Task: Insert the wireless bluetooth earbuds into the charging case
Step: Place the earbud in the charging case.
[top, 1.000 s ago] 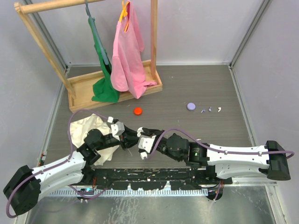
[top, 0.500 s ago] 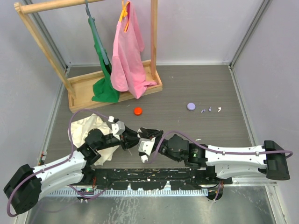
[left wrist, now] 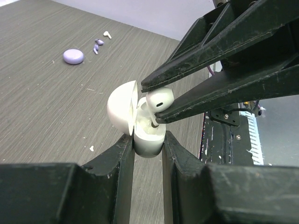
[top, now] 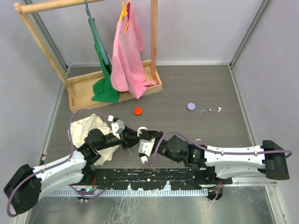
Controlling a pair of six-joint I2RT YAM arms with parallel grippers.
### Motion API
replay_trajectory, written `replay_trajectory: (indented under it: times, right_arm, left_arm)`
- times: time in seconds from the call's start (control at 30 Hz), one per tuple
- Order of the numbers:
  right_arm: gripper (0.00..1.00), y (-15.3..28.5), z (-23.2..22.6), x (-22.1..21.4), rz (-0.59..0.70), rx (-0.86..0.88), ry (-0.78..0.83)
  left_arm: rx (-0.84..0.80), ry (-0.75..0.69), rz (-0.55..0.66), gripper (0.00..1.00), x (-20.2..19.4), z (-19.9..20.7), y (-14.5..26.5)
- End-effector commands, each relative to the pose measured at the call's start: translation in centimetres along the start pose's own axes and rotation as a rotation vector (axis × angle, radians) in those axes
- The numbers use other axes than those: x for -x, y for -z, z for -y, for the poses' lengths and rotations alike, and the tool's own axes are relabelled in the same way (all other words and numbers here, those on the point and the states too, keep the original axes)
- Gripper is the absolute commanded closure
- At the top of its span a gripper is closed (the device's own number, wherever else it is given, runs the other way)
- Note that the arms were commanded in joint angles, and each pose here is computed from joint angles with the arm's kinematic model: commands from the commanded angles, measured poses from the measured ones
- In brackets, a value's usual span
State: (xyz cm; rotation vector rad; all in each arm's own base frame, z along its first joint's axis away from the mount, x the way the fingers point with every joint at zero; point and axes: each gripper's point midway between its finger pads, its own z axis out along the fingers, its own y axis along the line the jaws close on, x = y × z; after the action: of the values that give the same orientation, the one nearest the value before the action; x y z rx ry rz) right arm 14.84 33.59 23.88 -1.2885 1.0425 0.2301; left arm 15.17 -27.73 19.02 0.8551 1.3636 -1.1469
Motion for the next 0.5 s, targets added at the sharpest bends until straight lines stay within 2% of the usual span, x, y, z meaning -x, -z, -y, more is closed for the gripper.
replay_trajectory:
  times: [0.0, 0.47]
  right_arm:
    - [0.76, 0.0, 0.9, 1.6, 0.062, -0.038, -0.042]
    - [0.73, 0.1, 0.1, 1.6, 0.06, -0.002, -0.086]
  left_arm:
    - [0.004, -0.031, 0.096, 1.0, 2.9, 0.1, -0.4]
    - [0.07, -0.015, 0.116, 1.0, 3.1, -0.9, -0.2]
